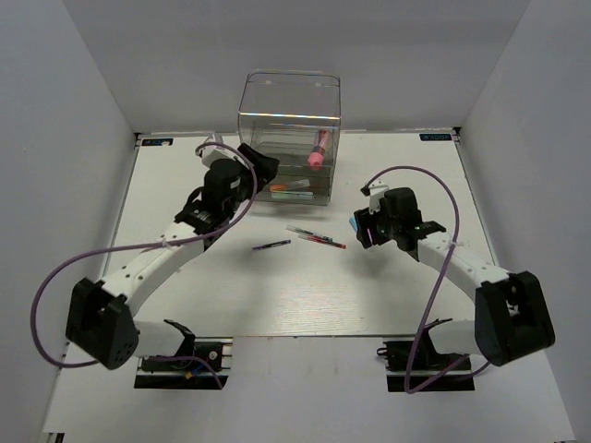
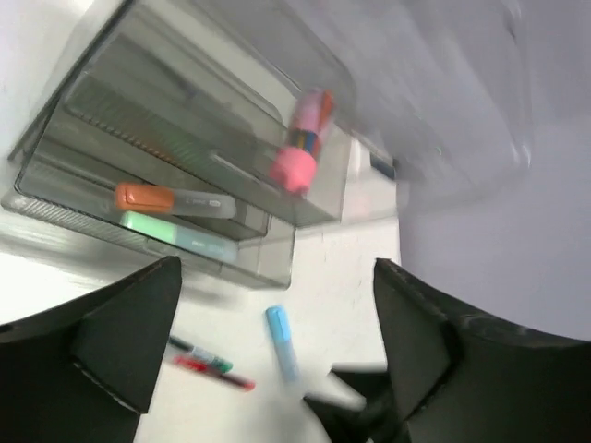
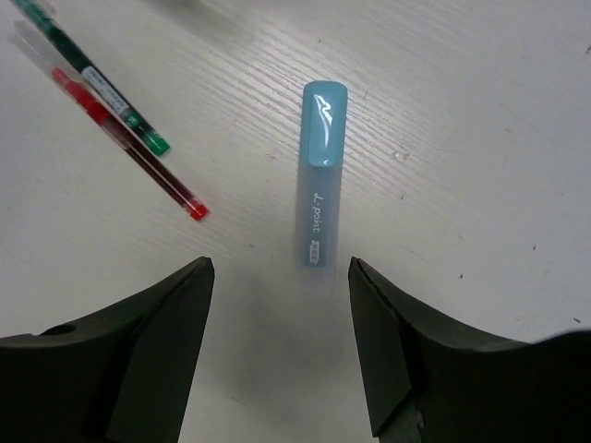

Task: Sort the stationery into containers
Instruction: Pick up the pen from the center of the board, then place the pen in the storage box, then close the drawer in the storage box, then open the drawer in the storage box.

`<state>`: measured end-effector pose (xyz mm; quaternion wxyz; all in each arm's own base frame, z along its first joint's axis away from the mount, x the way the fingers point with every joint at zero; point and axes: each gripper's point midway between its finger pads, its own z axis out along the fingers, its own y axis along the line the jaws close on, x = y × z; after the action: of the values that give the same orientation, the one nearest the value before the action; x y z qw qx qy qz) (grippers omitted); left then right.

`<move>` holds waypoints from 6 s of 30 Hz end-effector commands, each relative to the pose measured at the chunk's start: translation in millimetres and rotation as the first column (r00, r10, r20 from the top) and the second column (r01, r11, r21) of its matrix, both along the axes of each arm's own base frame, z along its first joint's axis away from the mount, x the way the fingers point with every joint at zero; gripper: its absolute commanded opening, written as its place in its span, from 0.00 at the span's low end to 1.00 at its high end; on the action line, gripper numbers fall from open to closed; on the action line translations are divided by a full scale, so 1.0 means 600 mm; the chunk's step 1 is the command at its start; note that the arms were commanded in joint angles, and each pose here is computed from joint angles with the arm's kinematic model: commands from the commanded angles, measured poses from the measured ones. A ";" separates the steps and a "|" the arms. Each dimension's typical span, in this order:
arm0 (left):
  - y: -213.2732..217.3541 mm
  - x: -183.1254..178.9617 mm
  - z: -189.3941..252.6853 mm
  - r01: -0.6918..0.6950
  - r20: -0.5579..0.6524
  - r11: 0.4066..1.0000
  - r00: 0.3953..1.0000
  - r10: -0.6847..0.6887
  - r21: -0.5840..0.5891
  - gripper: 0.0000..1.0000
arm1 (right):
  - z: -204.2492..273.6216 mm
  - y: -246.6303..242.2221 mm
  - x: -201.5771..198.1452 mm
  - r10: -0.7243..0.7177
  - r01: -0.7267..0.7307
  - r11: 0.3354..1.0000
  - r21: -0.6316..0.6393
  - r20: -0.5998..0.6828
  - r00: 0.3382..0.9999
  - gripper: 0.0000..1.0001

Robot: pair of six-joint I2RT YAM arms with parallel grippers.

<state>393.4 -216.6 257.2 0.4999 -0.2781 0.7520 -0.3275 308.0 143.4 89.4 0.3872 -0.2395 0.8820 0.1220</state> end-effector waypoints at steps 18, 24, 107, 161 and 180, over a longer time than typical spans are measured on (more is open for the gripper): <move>-0.046 -0.135 -0.035 0.570 0.011 0.623 0.733 -0.680 0.537 0.99 | -0.104 0.008 0.097 -0.010 -0.008 0.986 -0.167 -0.105 0.994 0.70; -0.054 -0.131 -0.052 0.598 -0.030 0.624 0.734 -0.678 0.503 0.99 | -0.130 0.019 0.064 0.061 -0.090 0.987 -0.131 -0.213 0.975 0.34; -0.014 -0.104 -0.089 0.496 -0.104 0.705 0.847 -0.521 0.507 0.62 | 0.088 0.324 0.071 0.882 -0.850 0.469 -0.240 0.163 0.441 0.00; 0.008 -0.097 -0.088 0.416 -0.087 0.756 0.896 -0.434 0.505 0.76 | 0.071 0.261 0.290 0.510 -0.283 0.809 -0.516 0.374 0.775 0.00; 0.004 -0.099 -0.095 0.422 -0.088 0.766 0.895 -0.437 0.486 0.89 | 0.144 0.212 0.145 0.463 -0.350 0.880 -0.321 0.413 0.785 0.46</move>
<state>336.5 -213.3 183.7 0.4589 0.0492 0.8603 -0.2164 415.5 273.3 139.6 0.4879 -0.5249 0.6974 -0.0071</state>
